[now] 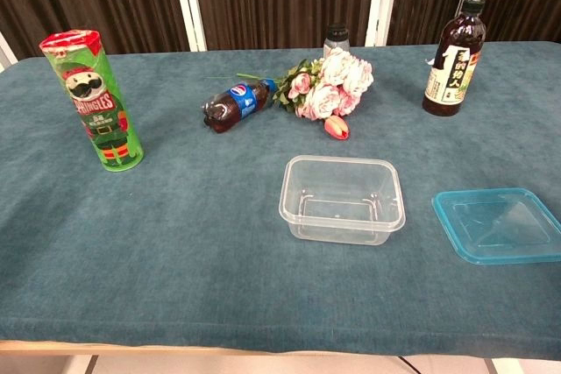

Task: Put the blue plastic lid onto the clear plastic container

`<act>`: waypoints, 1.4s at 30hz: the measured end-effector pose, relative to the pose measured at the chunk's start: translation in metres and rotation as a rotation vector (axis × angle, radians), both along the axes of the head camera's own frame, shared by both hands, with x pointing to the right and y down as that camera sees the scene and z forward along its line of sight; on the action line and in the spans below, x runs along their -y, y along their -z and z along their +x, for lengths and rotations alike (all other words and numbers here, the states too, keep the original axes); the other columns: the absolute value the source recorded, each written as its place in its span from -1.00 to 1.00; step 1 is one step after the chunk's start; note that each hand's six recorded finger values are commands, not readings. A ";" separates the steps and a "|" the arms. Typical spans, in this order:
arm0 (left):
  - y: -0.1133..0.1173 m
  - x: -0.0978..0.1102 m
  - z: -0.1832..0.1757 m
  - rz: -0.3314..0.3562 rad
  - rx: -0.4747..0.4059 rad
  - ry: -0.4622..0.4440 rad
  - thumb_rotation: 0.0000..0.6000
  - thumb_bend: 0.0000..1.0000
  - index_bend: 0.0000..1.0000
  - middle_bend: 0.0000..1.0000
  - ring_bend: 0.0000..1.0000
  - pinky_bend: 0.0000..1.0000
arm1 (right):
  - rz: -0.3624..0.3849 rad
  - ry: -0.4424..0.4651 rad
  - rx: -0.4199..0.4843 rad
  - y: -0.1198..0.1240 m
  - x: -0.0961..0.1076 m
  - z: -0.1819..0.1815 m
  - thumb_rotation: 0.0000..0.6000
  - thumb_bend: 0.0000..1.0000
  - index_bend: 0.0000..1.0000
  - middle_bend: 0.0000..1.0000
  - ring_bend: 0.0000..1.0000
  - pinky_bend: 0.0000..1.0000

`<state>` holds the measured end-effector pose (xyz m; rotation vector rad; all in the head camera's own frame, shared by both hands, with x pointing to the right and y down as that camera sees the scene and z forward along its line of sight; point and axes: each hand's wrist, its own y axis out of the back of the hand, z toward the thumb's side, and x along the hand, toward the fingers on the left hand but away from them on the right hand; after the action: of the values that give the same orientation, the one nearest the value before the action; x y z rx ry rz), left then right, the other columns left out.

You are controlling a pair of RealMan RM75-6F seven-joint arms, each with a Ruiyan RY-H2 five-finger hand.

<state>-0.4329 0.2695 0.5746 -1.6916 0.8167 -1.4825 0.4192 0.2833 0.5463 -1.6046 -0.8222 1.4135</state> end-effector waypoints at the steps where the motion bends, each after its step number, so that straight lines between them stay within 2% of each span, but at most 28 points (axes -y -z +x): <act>1: -0.001 0.000 0.000 -0.002 0.000 -0.001 1.00 -0.09 -1.00 -0.88 -0.94 -0.78 | 0.000 -0.001 0.000 0.000 0.000 0.000 1.00 -0.61 -0.97 -1.00 -1.00 -1.00; 8: -0.001 0.002 0.001 -0.006 -0.013 -0.004 1.00 -0.09 -1.00 -0.88 -0.94 -0.78 | -0.045 0.013 0.012 -0.011 0.006 -0.004 1.00 -0.61 -1.00 -1.00 -1.00 -1.00; 11: -0.001 0.004 0.001 -0.008 -0.022 -0.004 1.00 -0.09 -1.00 -0.88 -0.94 -0.78 | -0.102 0.029 -0.002 -0.024 0.013 -0.008 1.00 -0.61 -1.00 -1.00 -1.00 -1.00; 19: 0.001 0.005 0.000 -0.010 -0.038 -0.007 1.00 -0.09 -1.00 -0.88 -0.94 -0.78 | -0.337 0.087 -0.074 -0.076 0.046 -0.026 1.00 -0.62 -1.00 -1.00 -1.00 -1.00; 27: -0.001 0.003 0.000 -0.015 -0.024 -0.009 1.00 -0.09 -1.00 -0.88 -0.94 -0.78 | -0.472 0.125 -0.101 -0.116 0.080 -0.062 1.00 -0.62 -1.00 -1.00 -1.00 -1.00; 34: -0.002 0.002 0.002 -0.010 -0.015 -0.014 1.00 -0.09 -1.00 -0.88 -0.94 -0.78 | -0.524 0.152 -0.103 -0.130 0.089 -0.085 1.00 -0.62 -0.86 -1.00 -1.00 -1.00; 42: -0.003 0.001 0.002 -0.009 -0.010 -0.013 1.00 -0.09 -1.00 -0.89 -0.94 -0.78 | -0.568 0.170 -0.129 -0.145 0.089 -0.101 1.00 -0.62 -0.86 -1.00 -1.00 -1.00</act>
<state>-0.4307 0.2683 0.5773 -1.7089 0.8047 -1.4722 0.3179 0.1942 0.6912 -1.9164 -0.2016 1.6963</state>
